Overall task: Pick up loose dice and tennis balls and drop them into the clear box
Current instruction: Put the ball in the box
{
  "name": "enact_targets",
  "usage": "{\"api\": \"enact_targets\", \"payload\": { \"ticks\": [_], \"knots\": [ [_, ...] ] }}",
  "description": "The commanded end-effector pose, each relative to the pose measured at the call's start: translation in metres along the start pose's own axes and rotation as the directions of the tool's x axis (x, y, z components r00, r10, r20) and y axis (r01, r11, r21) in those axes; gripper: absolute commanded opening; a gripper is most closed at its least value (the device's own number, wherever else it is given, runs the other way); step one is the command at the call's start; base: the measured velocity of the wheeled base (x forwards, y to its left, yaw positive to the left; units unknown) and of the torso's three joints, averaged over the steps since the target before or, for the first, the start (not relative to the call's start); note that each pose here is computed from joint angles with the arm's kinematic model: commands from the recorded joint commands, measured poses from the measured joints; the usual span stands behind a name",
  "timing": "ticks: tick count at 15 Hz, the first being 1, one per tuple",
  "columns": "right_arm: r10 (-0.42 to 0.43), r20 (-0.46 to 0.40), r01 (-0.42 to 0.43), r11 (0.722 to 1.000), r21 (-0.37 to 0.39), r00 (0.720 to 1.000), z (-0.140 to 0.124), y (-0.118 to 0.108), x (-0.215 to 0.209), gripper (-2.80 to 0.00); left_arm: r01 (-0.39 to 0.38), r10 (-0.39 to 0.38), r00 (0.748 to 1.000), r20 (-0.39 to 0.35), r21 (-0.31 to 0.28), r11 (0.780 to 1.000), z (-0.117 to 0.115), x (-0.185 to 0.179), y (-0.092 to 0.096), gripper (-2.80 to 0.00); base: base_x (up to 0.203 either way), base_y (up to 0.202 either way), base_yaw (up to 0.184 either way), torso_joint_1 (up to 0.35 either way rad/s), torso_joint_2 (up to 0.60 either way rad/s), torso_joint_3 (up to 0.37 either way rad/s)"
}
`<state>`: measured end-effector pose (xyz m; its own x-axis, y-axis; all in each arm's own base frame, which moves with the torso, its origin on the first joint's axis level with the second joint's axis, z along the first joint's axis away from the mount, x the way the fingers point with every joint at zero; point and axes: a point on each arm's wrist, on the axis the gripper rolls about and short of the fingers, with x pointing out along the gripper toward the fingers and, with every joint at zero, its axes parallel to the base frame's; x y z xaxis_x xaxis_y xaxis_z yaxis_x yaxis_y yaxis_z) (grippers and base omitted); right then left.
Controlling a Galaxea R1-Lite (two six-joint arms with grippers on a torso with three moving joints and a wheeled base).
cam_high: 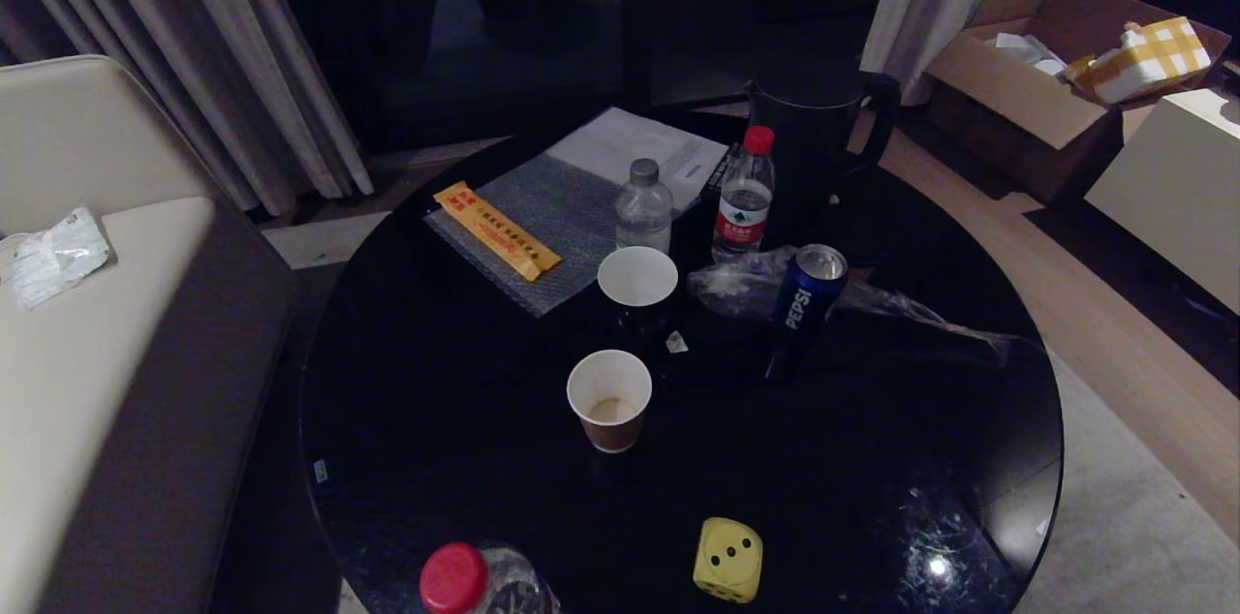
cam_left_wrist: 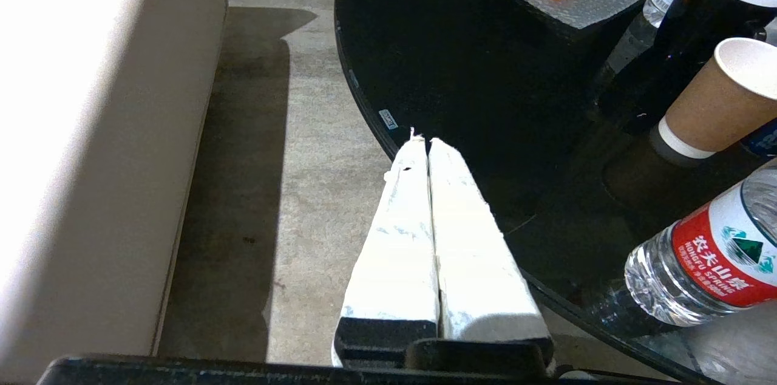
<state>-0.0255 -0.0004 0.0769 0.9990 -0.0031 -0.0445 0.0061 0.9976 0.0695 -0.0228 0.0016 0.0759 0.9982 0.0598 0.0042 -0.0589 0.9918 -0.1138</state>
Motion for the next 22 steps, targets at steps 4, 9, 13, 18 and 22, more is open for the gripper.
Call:
{"api": "enact_targets", "payload": {
  "ticks": [4,9,13,18,22],
  "knots": [
    [0.0,-0.003,0.0,1.0,0.007,1.0,-0.0006,0.0,0.0001,-2.8,0.0,0.0,1.0,-0.003,-0.001,1.0,-0.0004,0.0002,0.0,-2.8,0.0,0.0,0.0,0.0,0.0,0.0],
    [0.0,-0.003,0.0,1.0,0.006,1.0,-0.0007,0.0,0.0001,-2.8,-0.001,0.001,1.0,-0.004,0.0,1.0,-0.0005,0.0002,0.0001,-2.8,0.0,0.0,0.0,0.0,0.0,0.0],
    [0.0,-0.003,0.0,1.0,0.005,1.0,-0.0007,0.0,0.0001,-2.8,0.001,-0.001,1.0,-0.003,0.006,1.0,-0.0003,0.0002,0.0,-2.8,0.0,0.0,0.0,0.003,0.0,0.039],
    [0.0,-0.003,0.0,1.0,0.007,1.0,-0.0007,0.0,0.0001,-2.8,0.0,0.0,1.0,-0.003,0.005,1.0,-0.0004,0.0002,0.0,-2.8,0.0,0.0,0.0,0.002,0.0,0.196],
    [0.0,-0.004,0.0,1.0,0.006,1.0,-0.0006,0.0,0.0001,-2.8,0.001,-0.001,1.0,-0.003,0.01,1.0,-0.0004,0.0002,0.0,-2.8,0.0,0.0,0.0,0.003,0.0,0.199]
  ]
}}
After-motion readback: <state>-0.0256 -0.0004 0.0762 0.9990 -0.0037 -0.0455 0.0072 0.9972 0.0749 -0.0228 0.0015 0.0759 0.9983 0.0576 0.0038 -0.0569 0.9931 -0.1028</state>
